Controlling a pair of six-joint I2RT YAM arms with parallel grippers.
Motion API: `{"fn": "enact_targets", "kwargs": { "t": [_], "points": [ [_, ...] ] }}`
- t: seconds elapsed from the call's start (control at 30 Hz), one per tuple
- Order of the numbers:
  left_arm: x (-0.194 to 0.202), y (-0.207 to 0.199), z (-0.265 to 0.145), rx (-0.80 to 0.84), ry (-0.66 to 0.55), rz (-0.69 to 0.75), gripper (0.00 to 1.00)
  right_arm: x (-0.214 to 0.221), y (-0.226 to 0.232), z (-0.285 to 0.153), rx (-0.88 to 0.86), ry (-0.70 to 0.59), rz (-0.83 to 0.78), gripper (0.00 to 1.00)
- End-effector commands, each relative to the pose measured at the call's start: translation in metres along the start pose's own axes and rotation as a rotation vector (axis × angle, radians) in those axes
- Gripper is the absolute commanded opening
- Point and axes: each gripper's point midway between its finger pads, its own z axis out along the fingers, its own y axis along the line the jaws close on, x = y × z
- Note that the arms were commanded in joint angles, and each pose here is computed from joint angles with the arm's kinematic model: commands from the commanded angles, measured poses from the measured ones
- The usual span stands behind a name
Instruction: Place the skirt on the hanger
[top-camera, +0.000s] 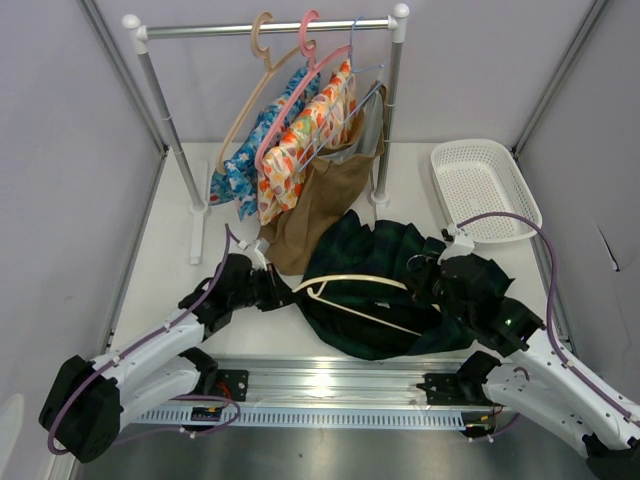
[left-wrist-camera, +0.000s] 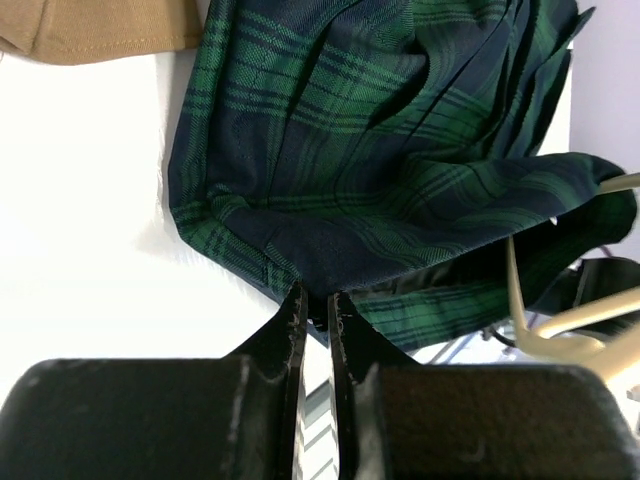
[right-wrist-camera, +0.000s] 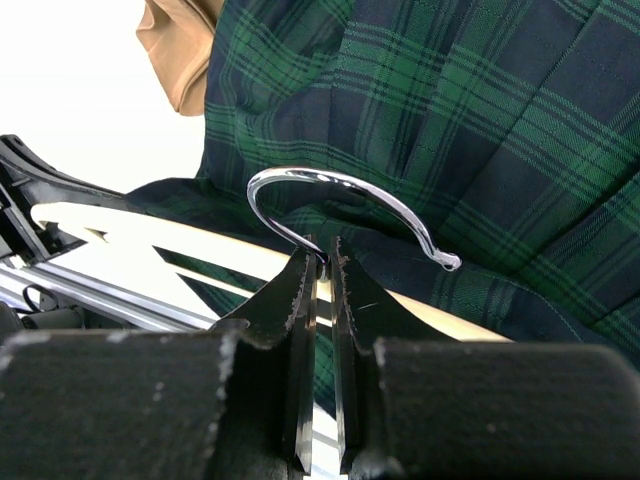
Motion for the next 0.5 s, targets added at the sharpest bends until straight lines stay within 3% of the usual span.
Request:
{"fn": "enact_targets", "kwargs": {
  "t": [0.0,0.47],
  "points": [
    [-0.022,-0.015,-0.006,0.055,-0.023,-0.041,0.00,0.006,-0.013,0.001,0.040,0.008,-0.037,0.00],
    [-0.052,-0.023,-0.012,0.095,-0.031,-0.067,0.00,0.008,-0.027,0.004,0.100,0.005,-0.089,0.00]
  ]
}}
